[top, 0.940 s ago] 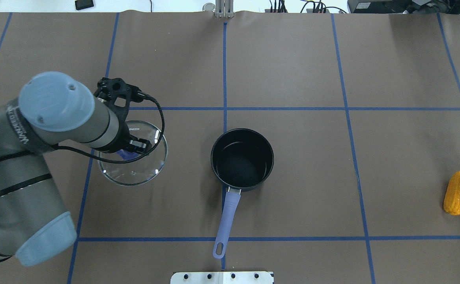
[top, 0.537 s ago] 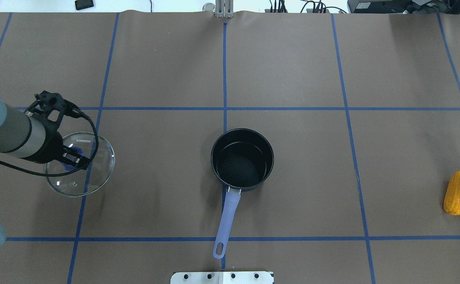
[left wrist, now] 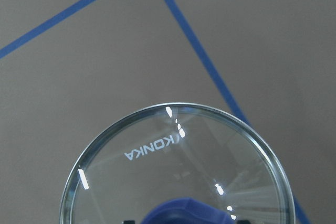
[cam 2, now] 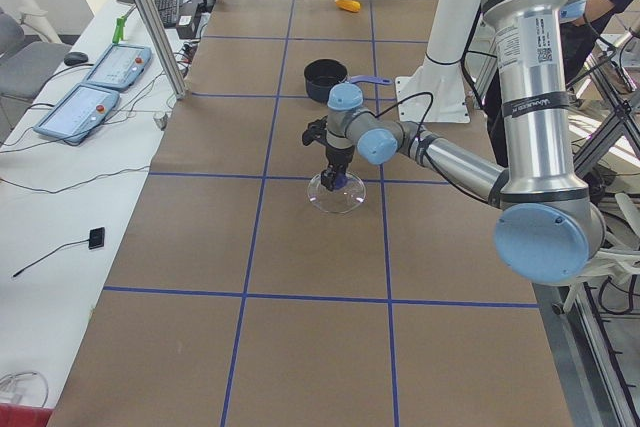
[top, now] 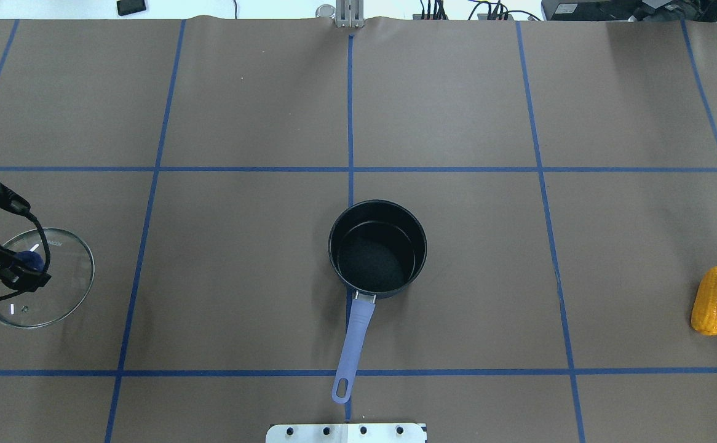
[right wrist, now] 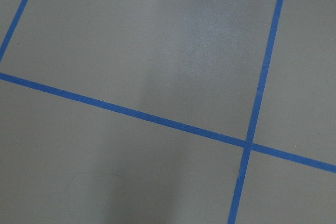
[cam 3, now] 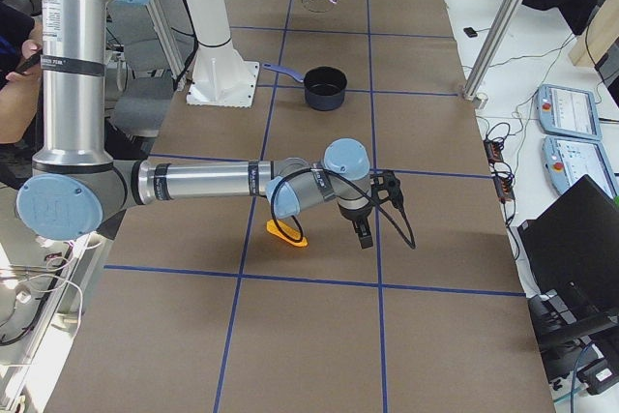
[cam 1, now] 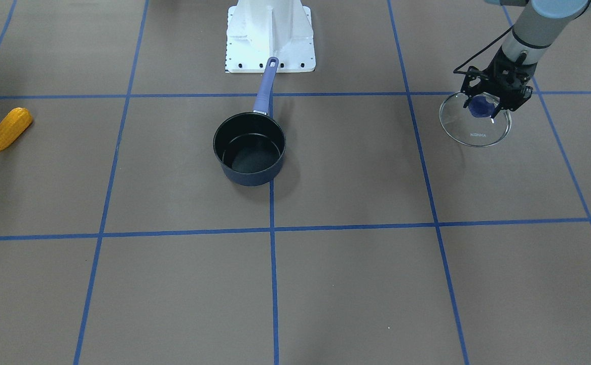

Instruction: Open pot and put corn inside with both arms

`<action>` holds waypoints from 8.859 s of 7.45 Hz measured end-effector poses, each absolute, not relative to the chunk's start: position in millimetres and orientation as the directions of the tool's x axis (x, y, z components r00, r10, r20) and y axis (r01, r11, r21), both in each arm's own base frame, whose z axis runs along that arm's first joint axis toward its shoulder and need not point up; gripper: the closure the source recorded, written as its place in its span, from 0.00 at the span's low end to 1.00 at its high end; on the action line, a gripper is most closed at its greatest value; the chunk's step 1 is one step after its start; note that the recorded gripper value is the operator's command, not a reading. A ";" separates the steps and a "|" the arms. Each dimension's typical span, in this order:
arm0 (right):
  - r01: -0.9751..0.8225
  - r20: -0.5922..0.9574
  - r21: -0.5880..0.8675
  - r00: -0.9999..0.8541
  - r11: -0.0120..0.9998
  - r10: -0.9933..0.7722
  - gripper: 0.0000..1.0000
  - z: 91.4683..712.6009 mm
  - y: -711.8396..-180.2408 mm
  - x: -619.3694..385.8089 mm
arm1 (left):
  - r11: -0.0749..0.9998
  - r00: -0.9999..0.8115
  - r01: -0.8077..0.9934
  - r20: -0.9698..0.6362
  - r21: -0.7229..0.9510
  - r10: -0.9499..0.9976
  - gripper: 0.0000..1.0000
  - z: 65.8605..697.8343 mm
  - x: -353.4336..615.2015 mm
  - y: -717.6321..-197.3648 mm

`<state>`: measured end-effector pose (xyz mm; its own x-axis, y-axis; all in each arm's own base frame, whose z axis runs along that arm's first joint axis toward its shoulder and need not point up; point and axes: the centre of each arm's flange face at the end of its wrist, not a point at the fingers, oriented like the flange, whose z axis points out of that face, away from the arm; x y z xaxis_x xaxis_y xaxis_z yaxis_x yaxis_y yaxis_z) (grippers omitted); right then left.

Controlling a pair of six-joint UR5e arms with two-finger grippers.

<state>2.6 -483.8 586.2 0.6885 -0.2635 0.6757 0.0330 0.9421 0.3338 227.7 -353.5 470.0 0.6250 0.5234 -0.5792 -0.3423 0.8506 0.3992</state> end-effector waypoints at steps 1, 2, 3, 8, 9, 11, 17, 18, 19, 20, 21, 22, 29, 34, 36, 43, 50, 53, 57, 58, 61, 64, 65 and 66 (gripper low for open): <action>0.033 0.676 0.334 0.688 0.942 -0.263 0.00 586.2 -483.8 2.6 | 0.846 0.606 -0.347 -0.592 0.405 0.532 1.00 492.3 223.9 -347.7; 0.033 0.676 0.334 0.688 0.942 -0.263 0.00 586.2 -483.8 2.6 | 0.841 0.592 -0.346 -0.599 0.415 0.539 1.00 516.0 223.7 -346.4; 0.033 0.676 0.334 0.688 0.942 -0.264 0.00 586.2 -483.8 2.6 | 0.838 0.584 -0.343 -0.602 0.425 0.545 0.82 538.7 224.5 -347.1; 0.033 0.676 0.334 0.688 0.942 -0.264 0.00 586.1 -483.8 2.6 | 0.840 0.588 -0.321 -0.604 0.436 0.538 0.02 563.1 225.1 -351.0; 0.033 0.676 0.334 0.688 0.942 -0.264 0.00 586.0 -483.8 2.6 | 0.847 0.598 -0.303 -0.606 0.436 0.525 0.02 561.6 218.2 -355.7; 0.033 0.675 0.336 0.688 0.941 -0.265 0.00 585.2 -483.8 2.6 | 0.887 0.620 -0.212 -0.645 0.411 0.447 0.02 557.1 173.0 -379.2; -0.031 0.708 0.323 0.671 0.946 -0.220 0.00 563.7 -480.9 -6.3 | 0.953 0.716 -0.159 -0.635 0.257 0.291 0.02 593.5 -49.1 -421.5; -0.062 0.729 0.302 0.657 0.951 -0.189 0.00 555.1 -474.9 -20.9 | 0.957 0.716 -0.155 -0.639 0.247 0.281 0.02 596.5 -57.7 -418.1; -0.092 0.741 0.274 0.654 0.957 -0.149 0.00 550.4 -464.4 -41.1 | 0.956 0.716 -0.153 -0.639 0.251 0.282 0.02 594.8 -60.8 -417.6; -0.130 0.738 0.243 0.668 0.961 -0.097 0.00 552.1 -443.5 -66.7 | 0.955 0.716 -0.151 -0.638 0.256 0.285 0.02 592.5 -61.8 -418.5; -0.174 0.728 0.219 0.685 0.960 -0.042 0.00 562.1 -413.5 -91.7 | 0.954 0.716 -0.151 -0.637 0.261 0.287 0.02 590.3 -62.0 -419.8; -0.214 0.713 0.209 0.701 0.954 0.001 0.01 577.9 -380.1 -114.0 | 0.953 0.716 -0.149 -0.637 0.263 0.288 0.02 588.6 -62.1 -420.3; -0.314 0.653 0.264 0.754 0.912 0.071 0.95 661.0 -285.3 -182.0 | 0.952 0.715 -0.150 -0.636 0.266 0.290 0.02 587.3 -61.6 -420.4; -0.322 0.711 0.299 0.703 0.898 0.015 1.00 614.8 -297.4 -208.3 | 0.953 0.716 -0.151 -0.636 0.263 0.289 0.02 589.3 -61.6 -418.3; -0.341 0.796 0.298 0.604 0.892 -0.036 1.00 538.7 -327.9 -251.0 | 0.951 0.717 -0.152 -0.632 0.270 0.294 0.02 591.0 -61.4 -417.8; -0.414 0.913 0.159 0.407 0.896 0.026 0.88 241.9 -403.9 -462.3 | 0.951 0.716 -0.155 -0.633 0.268 0.295 0.02 595.4 -60.7 -414.9; -0.405 0.885 0.195 0.464 0.893 0.018 0.00 222.6 -392.6 -492.8 | 0.952 0.714 -0.156 -0.635 0.265 0.294 0.02 596.4 -59.8 -415.6; -0.274 0.808 0.236 0.589 0.932 -0.031 0.00 239.6 -504.9 -374.7 | 0.954 0.714 -0.154 -0.638 0.258 0.288 0.02 601.2 -60.3 -415.6; -0.060 0.669 0.292 0.726 0.954 -0.159 0.00 336.2 -586.9 -146.1 | 0.963 0.667 -0.144 -0.696 0.228 0.265 0.02 617.2 -56.2 -409.0; 0.003 0.628 0.297 0.753 0.955 -0.198 0.00 378.3 -587.3 -95.7 | 0.965 0.665 -0.142 -0.701 0.223 0.260 0.02 619.0 -55.9 -407.1; 0.083 0.597 0.173 0.784 0.981 -0.171 0.00 520.8 -532.3 6.3 | 0.969 0.665 -0.136 -0.706 0.204 0.242 0.02 624.2 -56.4 -400.3; 0.043 0.605 0.012 0.795 0.999 -0.042 0.00 611.7 -454.4 45.8 | 0.970 0.666 -0.135 -0.707 0.200 0.238 0.02 626.1 -56.7 -399.1; 0.038 0.604 -0.009 0.796 0.999 -0.025 0.00 622.0 -445.3 48.6 | 0.970 0.667 -0.136 -0.706 0.200 0.238 0.02 626.5 -56.7 -399.0; 0.035 0.604 -0.018 0.797 0.999 -0.017 0.00 626.4 -441.0 49.6 | 0.970 0.666 -0.136 -0.706 0.199 0.238 0.02 626.8 -56.7 -398.8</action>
